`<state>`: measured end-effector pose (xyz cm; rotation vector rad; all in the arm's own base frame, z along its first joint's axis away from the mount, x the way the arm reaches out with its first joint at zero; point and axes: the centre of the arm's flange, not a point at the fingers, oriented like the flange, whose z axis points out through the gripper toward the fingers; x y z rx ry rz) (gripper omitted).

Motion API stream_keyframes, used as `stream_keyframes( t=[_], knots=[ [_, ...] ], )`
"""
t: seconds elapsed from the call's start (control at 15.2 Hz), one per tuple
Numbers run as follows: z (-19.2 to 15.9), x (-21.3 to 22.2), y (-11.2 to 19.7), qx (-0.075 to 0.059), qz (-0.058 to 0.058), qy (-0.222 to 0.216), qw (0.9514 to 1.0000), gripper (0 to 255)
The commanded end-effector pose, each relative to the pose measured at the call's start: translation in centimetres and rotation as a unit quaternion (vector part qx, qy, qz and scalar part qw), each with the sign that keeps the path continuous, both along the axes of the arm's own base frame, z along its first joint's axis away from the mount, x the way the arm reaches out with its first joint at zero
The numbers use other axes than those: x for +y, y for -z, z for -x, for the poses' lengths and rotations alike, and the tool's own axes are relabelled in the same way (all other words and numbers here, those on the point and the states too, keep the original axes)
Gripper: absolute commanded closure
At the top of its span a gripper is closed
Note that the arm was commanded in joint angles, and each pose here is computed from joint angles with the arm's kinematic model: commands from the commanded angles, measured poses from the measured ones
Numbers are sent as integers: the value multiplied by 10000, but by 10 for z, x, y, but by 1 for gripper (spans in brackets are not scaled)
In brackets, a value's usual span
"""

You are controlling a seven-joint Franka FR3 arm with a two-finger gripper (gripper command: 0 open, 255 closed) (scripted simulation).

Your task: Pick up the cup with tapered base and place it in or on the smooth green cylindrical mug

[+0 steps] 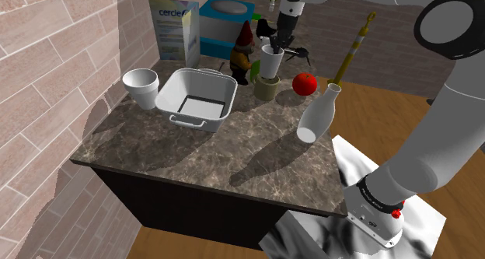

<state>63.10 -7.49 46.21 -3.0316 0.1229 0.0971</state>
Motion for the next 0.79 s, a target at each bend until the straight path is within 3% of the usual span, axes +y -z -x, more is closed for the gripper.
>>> stream_keyframes(
  t=[0.0, 0.33, 0.4, 0.73],
  knots=[
    [0, 0, 1, -5, 0, 0, 10000, 255],
    [0, 0, 1, -5, 0, 0, 10000, 255],
    [0, 0, 1, -5, 0, 0, 10000, 0],
    [0, 0, 1, -5, 0, 0, 10000, 0]
  ],
)
